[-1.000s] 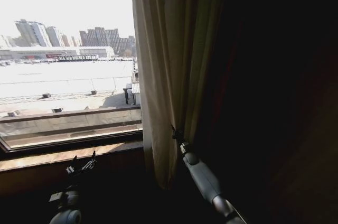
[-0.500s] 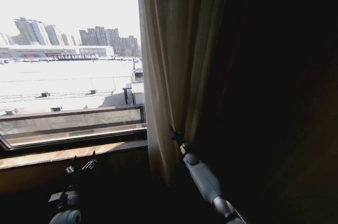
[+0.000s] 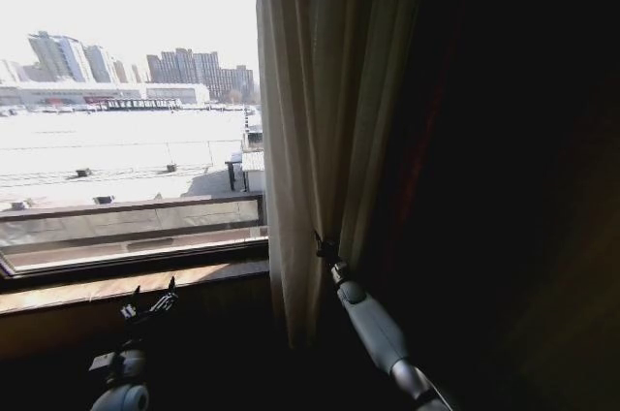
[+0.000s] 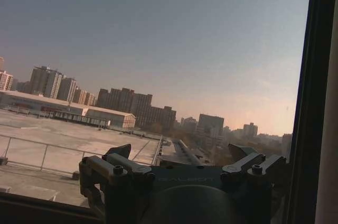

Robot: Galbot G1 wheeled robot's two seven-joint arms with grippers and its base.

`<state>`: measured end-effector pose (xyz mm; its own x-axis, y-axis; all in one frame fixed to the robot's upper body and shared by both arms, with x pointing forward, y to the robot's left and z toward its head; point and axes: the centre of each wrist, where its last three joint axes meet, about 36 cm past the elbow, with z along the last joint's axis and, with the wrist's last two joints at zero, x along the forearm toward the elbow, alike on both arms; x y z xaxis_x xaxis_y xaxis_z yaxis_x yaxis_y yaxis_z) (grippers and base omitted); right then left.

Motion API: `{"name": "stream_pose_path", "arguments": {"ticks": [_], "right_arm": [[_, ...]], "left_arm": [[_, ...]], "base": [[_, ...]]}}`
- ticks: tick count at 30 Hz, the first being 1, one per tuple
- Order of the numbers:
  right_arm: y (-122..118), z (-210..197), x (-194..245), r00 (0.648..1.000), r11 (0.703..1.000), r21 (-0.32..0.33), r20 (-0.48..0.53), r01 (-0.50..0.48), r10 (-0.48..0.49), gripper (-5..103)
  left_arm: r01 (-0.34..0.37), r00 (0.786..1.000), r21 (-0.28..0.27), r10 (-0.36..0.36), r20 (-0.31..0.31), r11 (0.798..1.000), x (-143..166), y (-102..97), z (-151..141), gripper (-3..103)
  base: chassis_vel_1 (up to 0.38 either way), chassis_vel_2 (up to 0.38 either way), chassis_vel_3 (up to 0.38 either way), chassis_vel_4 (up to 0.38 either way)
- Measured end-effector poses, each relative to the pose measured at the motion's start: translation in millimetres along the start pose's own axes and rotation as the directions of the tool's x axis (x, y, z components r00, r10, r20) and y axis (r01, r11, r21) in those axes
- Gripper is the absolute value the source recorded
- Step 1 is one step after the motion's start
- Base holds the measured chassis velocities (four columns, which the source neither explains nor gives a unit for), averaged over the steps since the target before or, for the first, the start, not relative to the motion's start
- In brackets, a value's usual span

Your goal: Open the curtains by pulling them apart, changing their state from closed to fully open.

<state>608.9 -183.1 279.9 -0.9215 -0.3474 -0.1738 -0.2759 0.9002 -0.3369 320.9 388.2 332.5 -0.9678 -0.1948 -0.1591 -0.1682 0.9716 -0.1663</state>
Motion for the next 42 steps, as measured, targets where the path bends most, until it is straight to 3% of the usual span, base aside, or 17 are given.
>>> {"name": "stream_pose_path", "arguments": {"ticks": [4, 8, 13, 16, 18, 22, 24, 26, 33, 38, 41, 42], "right_arm": [[2, 1, -3, 1.0, 0.999, 0.031, -0.011, 0.011, -0.01, 0], [3, 1, -10, 0.999, 1.0, 0.011, -0.033, -0.003, 0.003, 0], [-6, -3, -29, 0.991, 0.995, -0.027, -0.102, -0.094, 0.091, 0], [-27, -7, -42, 0.963, 0.977, 0.02, -0.163, -0.214, 0.214, 0], [-30, -8, -43, 0.958, 0.973, 0.029, -0.171, -0.23, 0.231, 0], [-64, -11, -41, 0.863, 0.895, 0.123, -0.239, -0.428, 0.445, 0], [-70, -10, -40, 0.848, 0.883, 0.136, -0.244, -0.45, 0.47, 0], [-95, -9, -35, 0.781, 0.825, 0.19, -0.265, -0.532, 0.565, 0], [-149, -3, -13, 0.677, 0.728, 0.299, -0.269, -0.617, 0.685, 0], [-155, 0, -4, 0.67, 0.719, 0.312, -0.263, -0.622, 0.694, 0], [-129, -2, 5, 0.72, 0.763, 0.274, -0.257, -0.585, 0.644, 0], [-129, -2, 5, 0.72, 0.763, 0.274, -0.257, -0.585, 0.644, 0]], "left_arm": [[0.0, 1.0, 0.0, 0.0, 0.0, 1.0, 0, 0.0, 0, 100], [0.0, 1.0, 0.0, 0.0, 0.0, 1.0, 0, 0.0, 0, 100], [0.0, 1.0, 0.0, 0.0, 0.0, 1.0, 0, 0.1, 0, 100], [0.0, 1.0, 0.0, 0.0, 0.0, 1.0, 0, 0.1, 0, 100], [0.0, 1.0, 0.0, 0.0, 0.0, 1.0, 0, 0.1, 0, 100], [0.0, 1.0, 0.0, 0.0, 0.0, 1.0, 0, 0.1, 0, 100], [0.0, 1.0, 0.0, 0.0, 0.0, 1.0, 0, 0.1, 0, 100], [0.0, 1.0, 0.0, 0.0, 0.0, 1.0, 0, 0.1, 0, 100], [0.0, 1.0, 0.0, 0.0, 0.0, 1.0, 0, 0.1, 0, 100], [0.0, 1.0, 0.0, 0.0, 0.0, 1.0, 0, 0.1, 0, 100], [0.0, 1.0, 0.0, 0.0, 0.0, 1.0, 0, 0.1, 0, 100], [0.0, 1.0, 0.0, 0.0, 0.0, 1.0, 0, 0.1, 0, 100]], "base": [[-0.012, 0.007, 0.013, -0.003], [0.0, 0.0, 0.0, 0.0], [0.0, 0.0, 0.0, 0.0], [0.0, 0.0, 0.0, 0.0], [0.0, 0.0, 0.0, 0.0], [0.0, 0.0, 0.0, 0.0], [0.0, 0.0, 0.0, 0.0], [0.0, 0.0, 0.0, 0.0], [0.0, 0.0, 0.0, 0.0], [0.0, 0.0, 0.0, 0.0], [0.0, 0.0, 0.0, 0.0], [0.0, 0.0, 0.0, 0.0]]}}
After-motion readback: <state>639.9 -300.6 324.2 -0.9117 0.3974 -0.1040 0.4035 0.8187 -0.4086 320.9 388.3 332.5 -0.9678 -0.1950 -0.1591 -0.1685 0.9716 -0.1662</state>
